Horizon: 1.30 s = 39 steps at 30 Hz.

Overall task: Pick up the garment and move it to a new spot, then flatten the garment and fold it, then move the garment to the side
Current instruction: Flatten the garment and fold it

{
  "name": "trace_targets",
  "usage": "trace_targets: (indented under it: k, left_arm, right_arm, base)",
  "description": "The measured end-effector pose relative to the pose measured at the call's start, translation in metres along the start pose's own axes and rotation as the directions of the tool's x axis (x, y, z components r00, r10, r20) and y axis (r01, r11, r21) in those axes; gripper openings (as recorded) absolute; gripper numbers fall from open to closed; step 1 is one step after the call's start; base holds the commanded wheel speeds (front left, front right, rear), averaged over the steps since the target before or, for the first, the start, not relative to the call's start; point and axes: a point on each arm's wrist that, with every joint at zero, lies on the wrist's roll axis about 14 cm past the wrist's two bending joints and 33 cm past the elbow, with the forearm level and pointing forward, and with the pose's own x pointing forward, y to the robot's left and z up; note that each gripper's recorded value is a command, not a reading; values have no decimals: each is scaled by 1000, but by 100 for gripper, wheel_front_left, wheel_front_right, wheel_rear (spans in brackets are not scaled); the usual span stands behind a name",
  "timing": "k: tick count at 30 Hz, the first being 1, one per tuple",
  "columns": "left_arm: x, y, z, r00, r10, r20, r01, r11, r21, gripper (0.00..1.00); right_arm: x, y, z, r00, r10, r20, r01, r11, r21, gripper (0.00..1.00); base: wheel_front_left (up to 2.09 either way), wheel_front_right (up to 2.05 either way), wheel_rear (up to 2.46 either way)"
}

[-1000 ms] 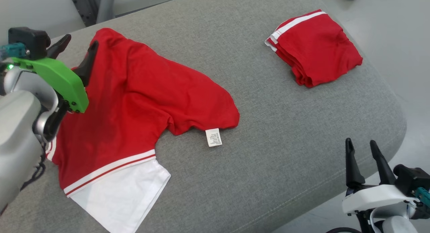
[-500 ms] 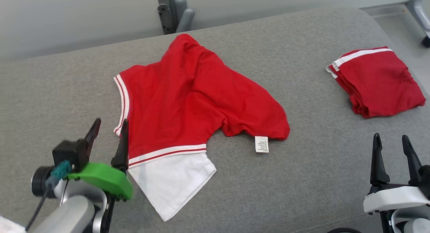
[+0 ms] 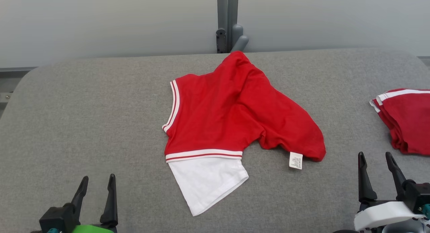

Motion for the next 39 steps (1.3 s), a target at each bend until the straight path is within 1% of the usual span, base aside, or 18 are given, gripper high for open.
trace_targets:
  k: [8,10,25,34,39]
  left_arm:
    - [-22,19,-7,1000,25,15,-24,999,-25,100]
    - [-24,18,-6,1000,17,26,-16,999,-37,100]
    - [-19,12,-10,999,-17,30,18,1000,-15,100]
    - [-16,-5,-11,997,-66,28,67,998,-23,100]
    - [-15,-6,-10,996,-79,28,80,996,-28,100]
  right_arm:
    - [-2,15,-3,999,50,-11,-50,999,2,100]
    - [-4,16,-5,998,53,-19,-53,999,3,100]
    - [-11,12,-14,998,37,-47,-36,999,14,100]
    - [-12,14,-17,998,39,-56,-38,999,17,100]
    - [-13,13,-18,998,35,-57,-34,999,22,100]
  base:
    - [0,0,0]
    - [0,0,0]
    - [0,0,0]
    - [0,0,0]
    - [0,0,0]
